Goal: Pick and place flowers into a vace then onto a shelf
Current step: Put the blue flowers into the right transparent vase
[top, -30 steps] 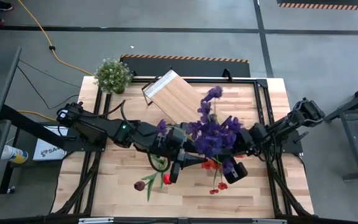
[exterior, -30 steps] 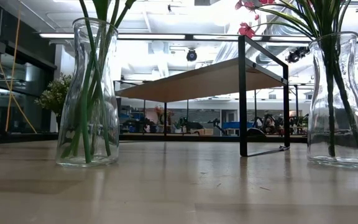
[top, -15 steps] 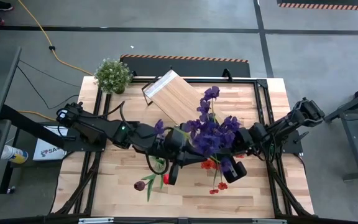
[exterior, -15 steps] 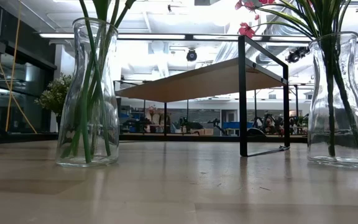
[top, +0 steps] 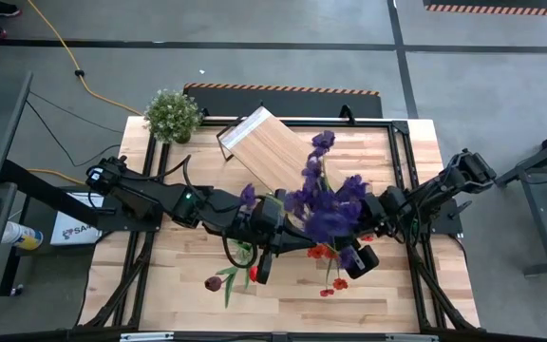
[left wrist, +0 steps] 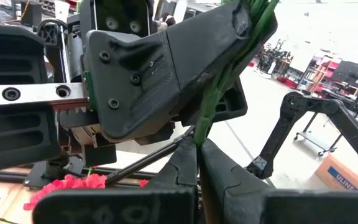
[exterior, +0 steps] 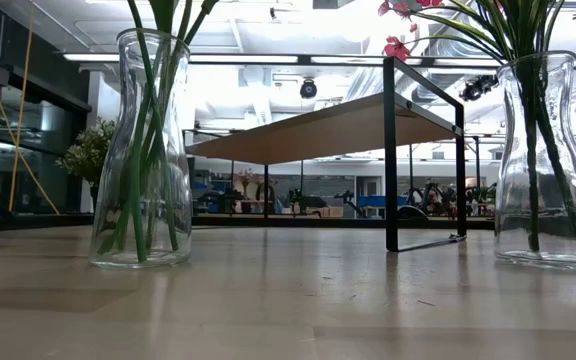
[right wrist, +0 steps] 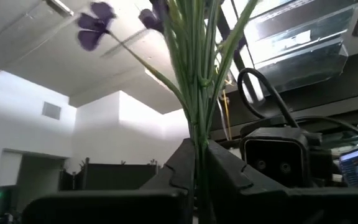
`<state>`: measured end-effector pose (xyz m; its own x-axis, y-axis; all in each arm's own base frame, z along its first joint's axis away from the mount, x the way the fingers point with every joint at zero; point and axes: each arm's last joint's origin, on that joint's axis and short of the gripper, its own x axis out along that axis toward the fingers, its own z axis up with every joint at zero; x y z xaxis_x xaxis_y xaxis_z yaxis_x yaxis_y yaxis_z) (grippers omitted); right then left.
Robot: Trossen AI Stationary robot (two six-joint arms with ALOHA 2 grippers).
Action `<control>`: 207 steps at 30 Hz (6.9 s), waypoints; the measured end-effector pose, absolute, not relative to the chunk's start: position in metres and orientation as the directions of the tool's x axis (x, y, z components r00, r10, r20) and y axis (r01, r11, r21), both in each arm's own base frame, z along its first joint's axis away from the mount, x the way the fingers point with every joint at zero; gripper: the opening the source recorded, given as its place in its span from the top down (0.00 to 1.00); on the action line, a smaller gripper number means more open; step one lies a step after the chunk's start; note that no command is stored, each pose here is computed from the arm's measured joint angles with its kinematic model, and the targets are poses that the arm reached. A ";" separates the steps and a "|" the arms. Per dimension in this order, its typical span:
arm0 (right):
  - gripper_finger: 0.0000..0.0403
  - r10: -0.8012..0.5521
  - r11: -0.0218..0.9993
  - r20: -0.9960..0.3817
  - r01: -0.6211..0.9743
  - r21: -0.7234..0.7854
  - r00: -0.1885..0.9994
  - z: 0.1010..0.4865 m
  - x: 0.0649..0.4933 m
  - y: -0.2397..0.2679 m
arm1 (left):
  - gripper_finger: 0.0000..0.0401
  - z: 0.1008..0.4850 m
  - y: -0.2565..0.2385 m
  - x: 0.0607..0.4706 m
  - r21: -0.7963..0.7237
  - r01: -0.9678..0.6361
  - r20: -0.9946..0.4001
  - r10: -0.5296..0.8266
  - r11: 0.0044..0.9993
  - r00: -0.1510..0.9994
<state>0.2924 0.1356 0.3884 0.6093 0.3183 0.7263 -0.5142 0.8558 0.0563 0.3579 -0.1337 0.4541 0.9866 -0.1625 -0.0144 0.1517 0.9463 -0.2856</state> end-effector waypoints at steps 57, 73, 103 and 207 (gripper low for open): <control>0.54 0.175 0.978 0.122 -0.157 -0.138 0.977 0.419 0.195 0.089 | 0.92 0.469 -0.165 0.335 -0.266 0.215 0.041 -0.211 0.940 0.977; 0.54 -0.160 0.851 0.060 0.169 -0.498 0.985 0.403 0.207 0.115 | 0.92 0.470 -0.164 0.336 -0.272 0.160 0.052 -0.151 0.949 0.987; 0.55 -0.217 0.820 0.092 0.232 -0.523 0.972 0.470 0.226 0.190 | 0.92 0.446 -0.171 0.358 -0.351 0.068 -0.012 -0.077 0.934 0.997; 0.99 -0.422 0.832 0.046 0.407 -0.377 0.905 0.523 0.171 0.195 | 0.44 0.443 -0.186 0.350 -0.325 0.085 -0.039 -0.103 0.942 0.994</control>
<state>0.1714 0.1947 0.5231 0.9054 -0.4221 0.0460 0.4070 0.8318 -0.3773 0.3501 -0.1862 0.4428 0.9939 -0.1027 -0.0389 0.0846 0.9418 -0.3254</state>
